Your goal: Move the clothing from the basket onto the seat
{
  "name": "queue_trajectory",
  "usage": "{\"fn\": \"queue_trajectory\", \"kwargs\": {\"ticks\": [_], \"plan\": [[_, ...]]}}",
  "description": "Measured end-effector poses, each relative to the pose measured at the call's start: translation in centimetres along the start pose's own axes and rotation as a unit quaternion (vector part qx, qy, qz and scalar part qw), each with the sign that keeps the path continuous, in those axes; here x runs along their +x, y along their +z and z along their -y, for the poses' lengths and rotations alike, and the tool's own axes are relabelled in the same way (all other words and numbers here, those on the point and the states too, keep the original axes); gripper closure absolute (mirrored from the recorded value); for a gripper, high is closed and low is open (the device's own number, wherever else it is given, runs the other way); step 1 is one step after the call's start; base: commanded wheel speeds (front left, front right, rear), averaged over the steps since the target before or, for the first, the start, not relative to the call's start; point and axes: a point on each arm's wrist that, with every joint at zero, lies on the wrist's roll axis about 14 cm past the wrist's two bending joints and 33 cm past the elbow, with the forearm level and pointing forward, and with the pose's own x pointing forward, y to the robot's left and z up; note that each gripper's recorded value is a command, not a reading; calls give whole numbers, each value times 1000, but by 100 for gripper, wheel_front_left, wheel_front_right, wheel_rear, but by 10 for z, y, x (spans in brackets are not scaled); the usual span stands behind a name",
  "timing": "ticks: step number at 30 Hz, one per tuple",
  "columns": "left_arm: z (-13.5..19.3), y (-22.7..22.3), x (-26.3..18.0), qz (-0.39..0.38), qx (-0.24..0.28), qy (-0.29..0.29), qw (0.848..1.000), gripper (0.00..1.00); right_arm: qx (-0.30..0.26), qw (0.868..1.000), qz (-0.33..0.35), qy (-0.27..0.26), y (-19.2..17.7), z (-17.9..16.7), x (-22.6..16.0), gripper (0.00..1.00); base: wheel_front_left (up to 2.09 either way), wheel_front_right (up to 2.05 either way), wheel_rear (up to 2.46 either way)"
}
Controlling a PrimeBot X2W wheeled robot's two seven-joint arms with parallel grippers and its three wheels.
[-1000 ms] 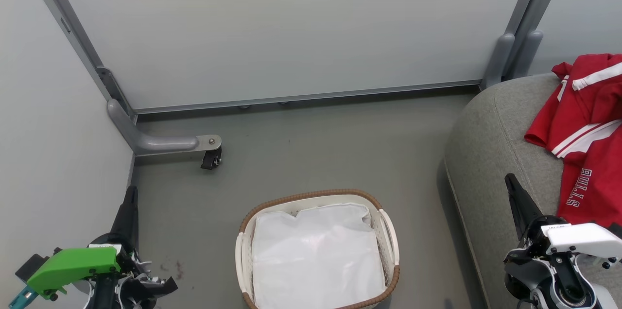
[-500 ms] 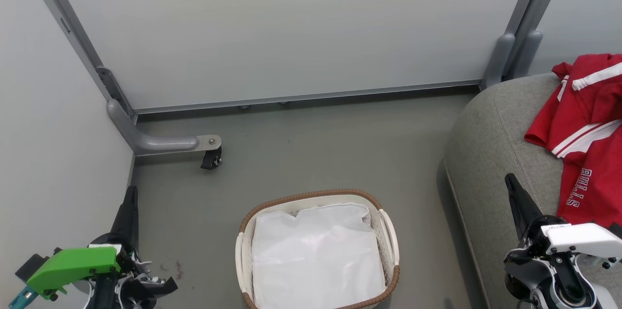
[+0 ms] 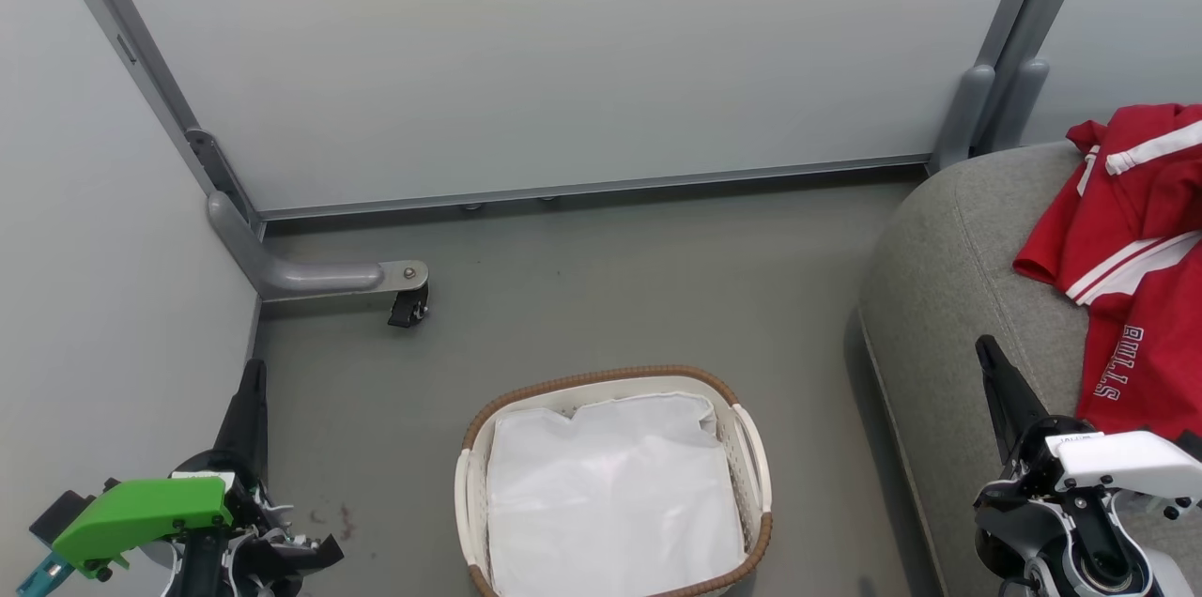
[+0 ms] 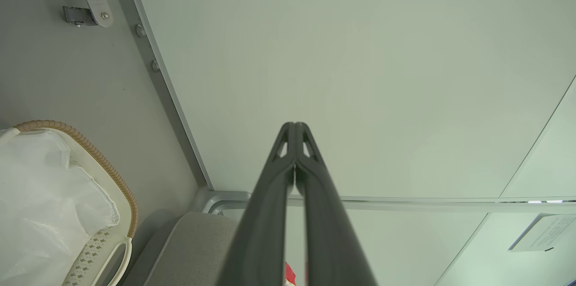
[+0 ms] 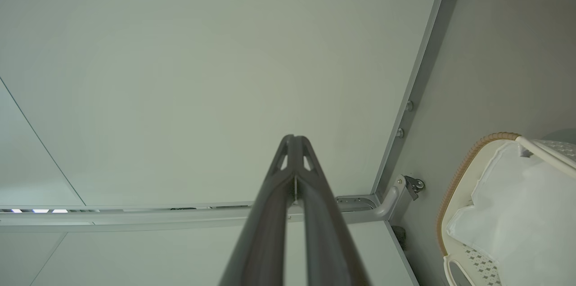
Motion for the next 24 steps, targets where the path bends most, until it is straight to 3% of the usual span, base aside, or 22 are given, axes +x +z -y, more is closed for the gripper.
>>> {"fn": "queue_trajectory", "kwargs": {"ticks": [24], "plan": [[0,0,0,0,0,0,1000,100,0,1000,0,0,0,0,0,100,0,0,0]]}}
